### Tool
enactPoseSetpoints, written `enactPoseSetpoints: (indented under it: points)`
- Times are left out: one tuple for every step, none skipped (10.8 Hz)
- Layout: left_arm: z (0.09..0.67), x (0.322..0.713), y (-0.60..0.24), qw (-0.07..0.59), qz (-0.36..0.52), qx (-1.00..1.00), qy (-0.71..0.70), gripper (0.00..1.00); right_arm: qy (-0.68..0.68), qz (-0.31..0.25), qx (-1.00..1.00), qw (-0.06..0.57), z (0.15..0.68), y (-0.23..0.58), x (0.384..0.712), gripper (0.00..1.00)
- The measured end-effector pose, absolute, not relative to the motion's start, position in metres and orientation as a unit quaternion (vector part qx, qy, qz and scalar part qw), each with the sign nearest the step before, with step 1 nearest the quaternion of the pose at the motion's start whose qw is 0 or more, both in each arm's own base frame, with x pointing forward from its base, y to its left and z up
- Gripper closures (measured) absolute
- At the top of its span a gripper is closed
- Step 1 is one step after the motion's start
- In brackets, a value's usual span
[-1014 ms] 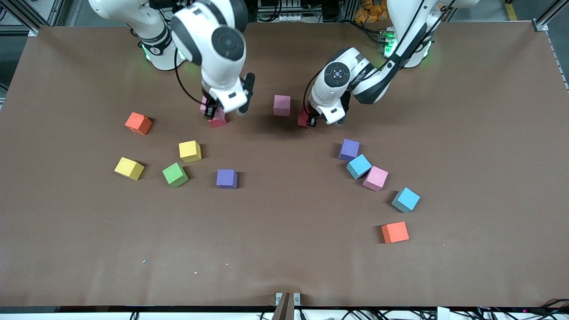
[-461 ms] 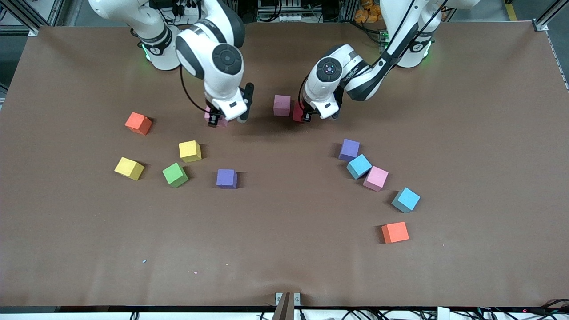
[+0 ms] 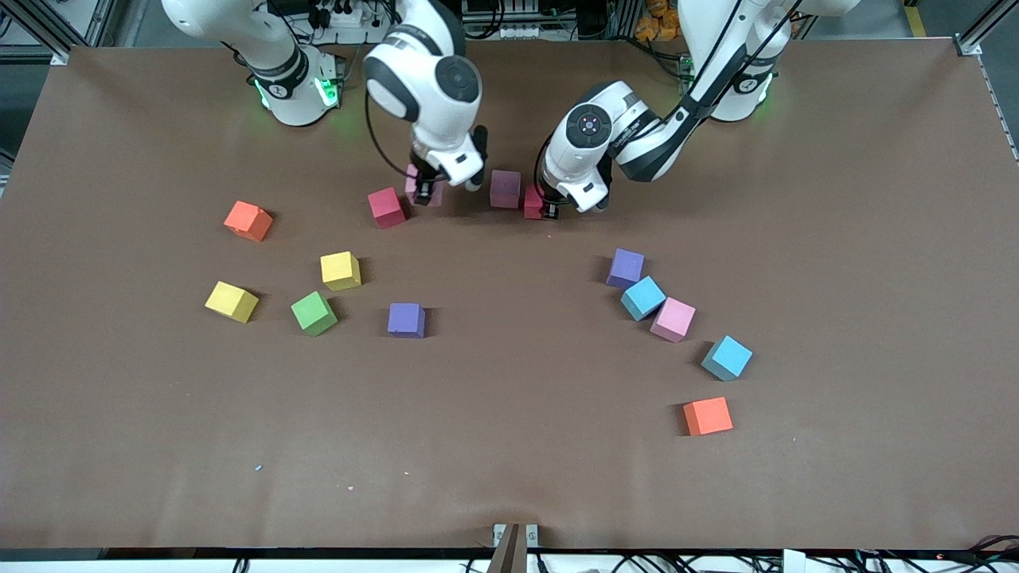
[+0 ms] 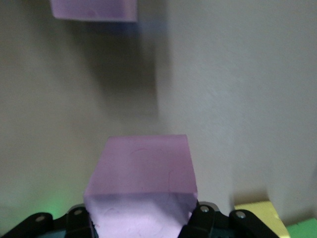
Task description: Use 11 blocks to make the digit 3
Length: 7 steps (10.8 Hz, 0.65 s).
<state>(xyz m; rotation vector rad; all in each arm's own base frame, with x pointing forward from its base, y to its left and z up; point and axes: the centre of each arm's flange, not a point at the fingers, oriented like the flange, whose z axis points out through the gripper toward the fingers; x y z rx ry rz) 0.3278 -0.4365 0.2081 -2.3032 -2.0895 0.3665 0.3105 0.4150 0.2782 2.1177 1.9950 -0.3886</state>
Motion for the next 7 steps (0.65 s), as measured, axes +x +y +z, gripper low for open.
enactPoseSetpoints:
  points:
    - [0.208, 0.325, -0.439, 0.006, 0.117, -0.734, -0.669, 0.44, 0.676, -0.128, 0.717, 0.108, 0.265, 0.429, 0.292, 0.38]
    - [0.207, 0.323, -0.440, 0.007, 0.117, -0.730, -0.674, 0.44, 0.677, -0.128, 0.716, 0.113, 0.251, 0.439, 0.277, 0.38]
    - [0.207, 0.322, -0.440, 0.009, 0.117, -0.725, -0.678, 0.44, 0.678, -0.130, 0.714, 0.116, 0.242, 0.444, 0.268, 0.38]
    - [0.205, 0.320, -0.440, 0.011, 0.118, -0.725, -0.679, 0.44, 0.678, -0.134, 0.713, 0.118, 0.237, 0.444, 0.264, 0.38]
    - [0.203, 0.319, -0.440, 0.013, 0.118, -0.725, -0.678, 0.44, 0.676, -0.137, 0.714, 0.119, 0.236, 0.442, 0.264, 0.38]
    - [0.202, 0.317, -0.440, 0.014, 0.118, -0.725, -0.678, 0.44, 0.674, -0.140, 0.715, 0.120, 0.235, 0.437, 0.265, 0.38]
    - [0.202, 0.317, -0.439, 0.015, 0.118, -0.725, -0.678, 0.44, 0.670, -0.143, 0.719, 0.120, 0.235, 0.430, 0.267, 0.38]
